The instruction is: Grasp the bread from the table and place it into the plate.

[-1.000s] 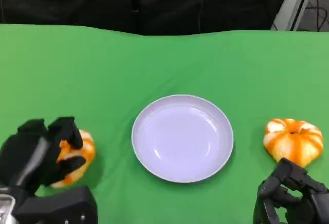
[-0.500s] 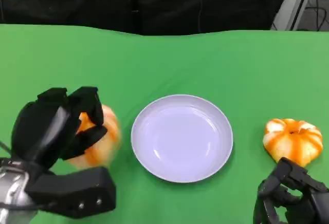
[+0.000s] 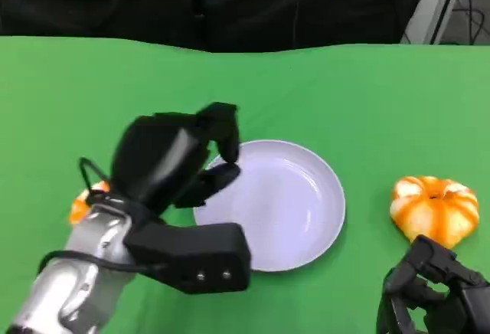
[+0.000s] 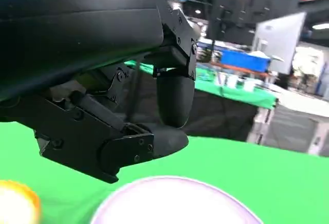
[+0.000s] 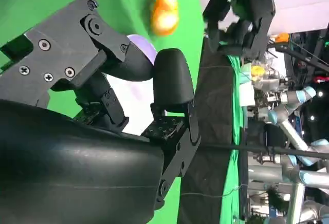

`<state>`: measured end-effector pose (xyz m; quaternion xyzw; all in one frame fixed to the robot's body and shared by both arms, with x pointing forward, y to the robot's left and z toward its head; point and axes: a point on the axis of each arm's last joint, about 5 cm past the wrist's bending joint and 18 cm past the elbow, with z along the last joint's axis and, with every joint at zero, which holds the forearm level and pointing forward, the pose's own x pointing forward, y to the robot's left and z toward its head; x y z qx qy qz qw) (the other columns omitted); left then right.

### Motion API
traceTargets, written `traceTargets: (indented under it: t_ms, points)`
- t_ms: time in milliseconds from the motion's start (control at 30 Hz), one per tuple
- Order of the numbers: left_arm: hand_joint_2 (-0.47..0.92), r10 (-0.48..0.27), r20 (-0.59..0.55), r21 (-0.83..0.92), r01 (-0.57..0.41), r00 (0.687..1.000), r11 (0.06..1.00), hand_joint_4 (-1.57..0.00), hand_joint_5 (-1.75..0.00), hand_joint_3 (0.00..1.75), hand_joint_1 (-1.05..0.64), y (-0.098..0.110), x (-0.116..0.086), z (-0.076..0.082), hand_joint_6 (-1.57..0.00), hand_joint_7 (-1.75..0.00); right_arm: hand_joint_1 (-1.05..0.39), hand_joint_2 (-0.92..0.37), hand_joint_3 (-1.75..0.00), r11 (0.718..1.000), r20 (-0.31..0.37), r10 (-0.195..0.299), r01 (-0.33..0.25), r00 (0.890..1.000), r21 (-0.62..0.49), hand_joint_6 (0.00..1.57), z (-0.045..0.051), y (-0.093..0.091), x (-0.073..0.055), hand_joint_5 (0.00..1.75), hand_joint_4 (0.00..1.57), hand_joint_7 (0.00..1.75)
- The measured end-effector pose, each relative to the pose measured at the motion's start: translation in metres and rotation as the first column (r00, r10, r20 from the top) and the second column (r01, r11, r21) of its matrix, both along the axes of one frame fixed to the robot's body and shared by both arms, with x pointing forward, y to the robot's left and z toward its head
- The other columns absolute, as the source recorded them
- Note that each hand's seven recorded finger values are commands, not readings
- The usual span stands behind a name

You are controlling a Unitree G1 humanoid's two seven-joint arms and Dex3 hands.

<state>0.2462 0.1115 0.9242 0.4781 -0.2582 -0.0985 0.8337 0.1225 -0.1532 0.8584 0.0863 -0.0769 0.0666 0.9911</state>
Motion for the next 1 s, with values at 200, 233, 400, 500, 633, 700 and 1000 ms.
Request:
traceTargets:
  t_ms: [200,233,400,500,633,700,1000]
  points:
    - [0.63,-0.002,-0.011,0.005,0.002,1.0,1.0,-0.82,-1.75,0.88,-0.14,0.0,0.0,-0.002,-0.56,-1.75,-0.15,-0.48,-1.35,1.0,-0.001,-0.002,0.002,1.0,0.003,0.77,-0.0001,0.001,0.0,1.75,0.86,1.59]
    - [0.63,-0.009,-0.014,0.004,0.009,1.0,1.0,-0.81,-1.75,0.89,-0.13,-0.002,-0.001,-0.004,-0.56,-1.75,-0.15,-0.47,-1.35,1.0,-0.001,-0.001,0.001,1.0,0.007,0.77,0.0,0.002,0.0,1.75,0.86,1.59]
    - [0.65,-0.023,-0.051,-0.008,0.022,0.998,1.0,-0.83,-1.75,0.9,-0.11,0.0,-0.01,-0.013,-0.58,-1.75,-0.16,-0.47,-1.36,1.0,0.002,-0.004,0.004,1.0,0.016,0.77,0.0006,0.002,-0.001,1.75,0.86,1.59]
    - [0.66,-0.005,-0.079,-0.063,0.0,0.997,0.998,-0.79,-1.75,0.89,-0.1,0.006,-0.015,-0.015,-0.59,-1.7,-0.15,-0.47,-1.36,1.0,0.002,-0.004,0.004,1.0,0.012,0.77,0.0007,0.001,-0.001,1.75,0.85,1.58]
    - [0.67,0.015,-0.102,-0.147,-0.03,0.995,0.989,-0.68,-1.7,0.85,-0.15,0.019,-0.022,-0.01,-0.69,-1.29,-0.13,-0.47,-1.36,1.0,0.004,-0.005,0.005,1.0,0.011,0.78,0.0014,0.001,-0.002,1.75,0.85,1.58]
    - [0.73,0.024,-0.112,-0.151,-0.041,0.993,0.988,-0.68,-1.41,0.69,-0.27,0.026,-0.023,-0.008,-0.73,-0.96,-0.14,-0.47,-1.35,1.0,0.005,-0.006,0.006,1.0,0.012,0.78,0.0015,0.0,-0.002,1.75,0.85,1.59]
    - [0.92,0.045,-0.174,0.015,-0.043,0.984,0.999,-0.38,-0.01,0.43,-0.9,0.066,-0.041,0.017,-0.52,0.0,-0.15,-0.47,-1.35,1.0,0.004,-0.007,0.007,1.0,0.012,0.78,0.0015,0.0,-0.002,1.75,0.86,1.59]
